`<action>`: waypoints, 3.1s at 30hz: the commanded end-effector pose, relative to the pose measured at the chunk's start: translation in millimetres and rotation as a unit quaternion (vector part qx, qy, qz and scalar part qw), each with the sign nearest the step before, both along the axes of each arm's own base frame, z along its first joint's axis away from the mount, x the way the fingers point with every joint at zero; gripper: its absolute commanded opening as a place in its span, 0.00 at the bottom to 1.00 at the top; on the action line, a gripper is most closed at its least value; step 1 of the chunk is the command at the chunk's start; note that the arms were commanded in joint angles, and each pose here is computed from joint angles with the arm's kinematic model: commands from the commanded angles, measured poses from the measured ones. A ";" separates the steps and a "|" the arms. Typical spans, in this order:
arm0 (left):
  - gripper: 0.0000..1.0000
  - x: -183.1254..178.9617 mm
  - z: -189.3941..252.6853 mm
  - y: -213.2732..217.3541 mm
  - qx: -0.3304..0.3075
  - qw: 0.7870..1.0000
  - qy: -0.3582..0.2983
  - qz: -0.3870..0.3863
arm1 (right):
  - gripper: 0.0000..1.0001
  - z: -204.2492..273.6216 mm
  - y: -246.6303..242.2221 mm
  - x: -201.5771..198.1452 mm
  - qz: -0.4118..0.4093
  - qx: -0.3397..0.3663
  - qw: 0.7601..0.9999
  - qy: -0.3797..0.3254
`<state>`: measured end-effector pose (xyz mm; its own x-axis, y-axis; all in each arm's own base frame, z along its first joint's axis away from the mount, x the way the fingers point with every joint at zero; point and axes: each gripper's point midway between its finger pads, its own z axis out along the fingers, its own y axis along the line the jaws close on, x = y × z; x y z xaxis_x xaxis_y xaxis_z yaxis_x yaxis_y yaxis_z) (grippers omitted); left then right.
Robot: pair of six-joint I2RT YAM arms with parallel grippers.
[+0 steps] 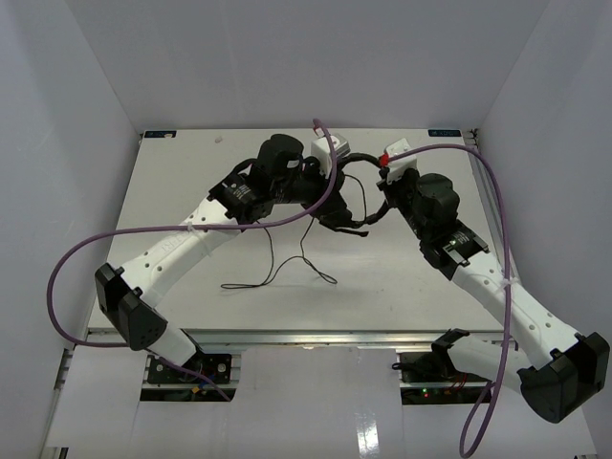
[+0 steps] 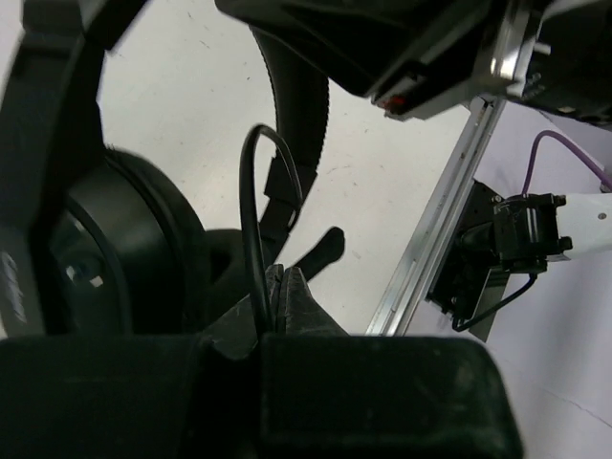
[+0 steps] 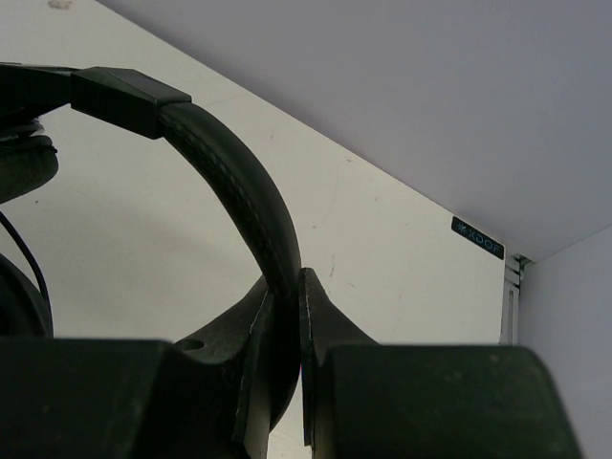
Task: Wrap the headphones
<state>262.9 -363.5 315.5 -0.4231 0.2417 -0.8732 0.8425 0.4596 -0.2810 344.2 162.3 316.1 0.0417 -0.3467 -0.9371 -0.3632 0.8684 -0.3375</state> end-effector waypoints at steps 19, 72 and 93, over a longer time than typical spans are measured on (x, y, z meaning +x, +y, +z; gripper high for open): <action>0.05 58.4 51.1 51.9 0.107 0.974 -0.185 0.080 | 0.08 -25.9 49.6 -53.3 0.205 -0.036 0.977 0.040; 0.04 57.9 15.3 102.9 -0.046 0.971 -0.189 0.137 | 0.08 42.6 37.8 -57.5 0.210 0.058 0.975 0.050; 0.35 36.4 -54.3 70.0 -0.136 0.985 -0.086 0.059 | 0.08 111.4 40.3 -63.4 0.251 0.163 0.953 0.056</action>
